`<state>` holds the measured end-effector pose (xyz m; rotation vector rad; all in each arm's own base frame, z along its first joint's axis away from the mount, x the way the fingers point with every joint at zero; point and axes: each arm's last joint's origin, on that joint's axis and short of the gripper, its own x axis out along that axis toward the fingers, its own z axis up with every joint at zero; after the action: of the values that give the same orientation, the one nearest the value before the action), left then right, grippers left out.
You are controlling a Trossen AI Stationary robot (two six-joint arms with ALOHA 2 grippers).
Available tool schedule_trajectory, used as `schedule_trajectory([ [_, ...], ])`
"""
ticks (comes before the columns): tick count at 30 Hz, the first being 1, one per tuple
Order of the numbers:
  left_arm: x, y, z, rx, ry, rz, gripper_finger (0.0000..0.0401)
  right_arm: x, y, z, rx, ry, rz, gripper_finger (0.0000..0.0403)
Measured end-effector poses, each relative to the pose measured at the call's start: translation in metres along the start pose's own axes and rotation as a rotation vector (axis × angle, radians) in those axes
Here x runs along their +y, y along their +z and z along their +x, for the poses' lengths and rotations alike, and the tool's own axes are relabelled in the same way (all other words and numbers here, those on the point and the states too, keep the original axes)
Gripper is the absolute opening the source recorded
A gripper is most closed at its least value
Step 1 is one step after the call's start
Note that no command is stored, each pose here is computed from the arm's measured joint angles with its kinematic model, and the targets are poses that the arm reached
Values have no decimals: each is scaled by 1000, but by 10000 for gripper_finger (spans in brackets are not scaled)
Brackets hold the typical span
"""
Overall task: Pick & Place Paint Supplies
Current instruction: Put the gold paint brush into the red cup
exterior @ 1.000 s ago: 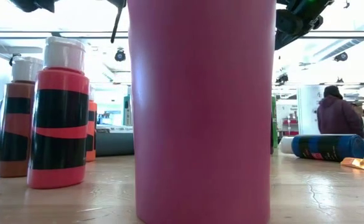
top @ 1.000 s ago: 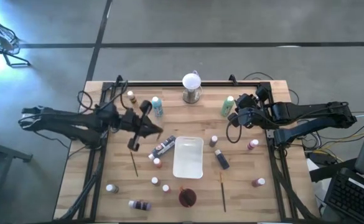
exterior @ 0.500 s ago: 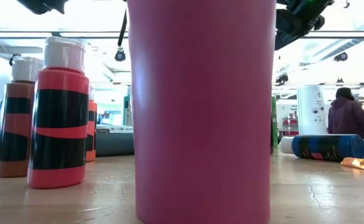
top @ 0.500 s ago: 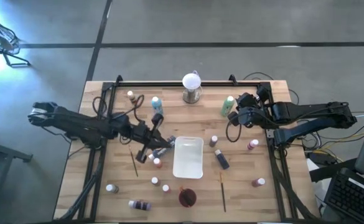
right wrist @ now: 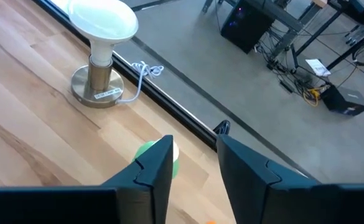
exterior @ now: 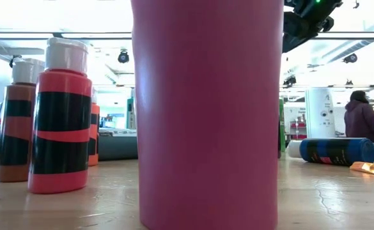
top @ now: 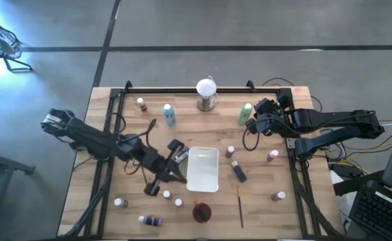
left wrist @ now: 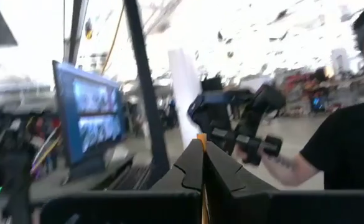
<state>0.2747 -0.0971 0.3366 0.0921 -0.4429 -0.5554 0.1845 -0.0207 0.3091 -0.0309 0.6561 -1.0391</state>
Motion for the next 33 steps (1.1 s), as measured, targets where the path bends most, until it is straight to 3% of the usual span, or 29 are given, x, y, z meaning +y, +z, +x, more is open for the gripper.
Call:
schedule_trajectory([
  [10, -10, -33, 14, -78, -83, -93, 1, 0, 0, 0, 1, 0, -1, 144],
  [17, -23, -41, 22, -167, -163, -135, 1, 0, -1, 0, 1, 0, -2, 150],
  [33, -34, -78, 50, -107, -207, -177, 1, 0, -1, 1, 1, 0, 10, 113],
])
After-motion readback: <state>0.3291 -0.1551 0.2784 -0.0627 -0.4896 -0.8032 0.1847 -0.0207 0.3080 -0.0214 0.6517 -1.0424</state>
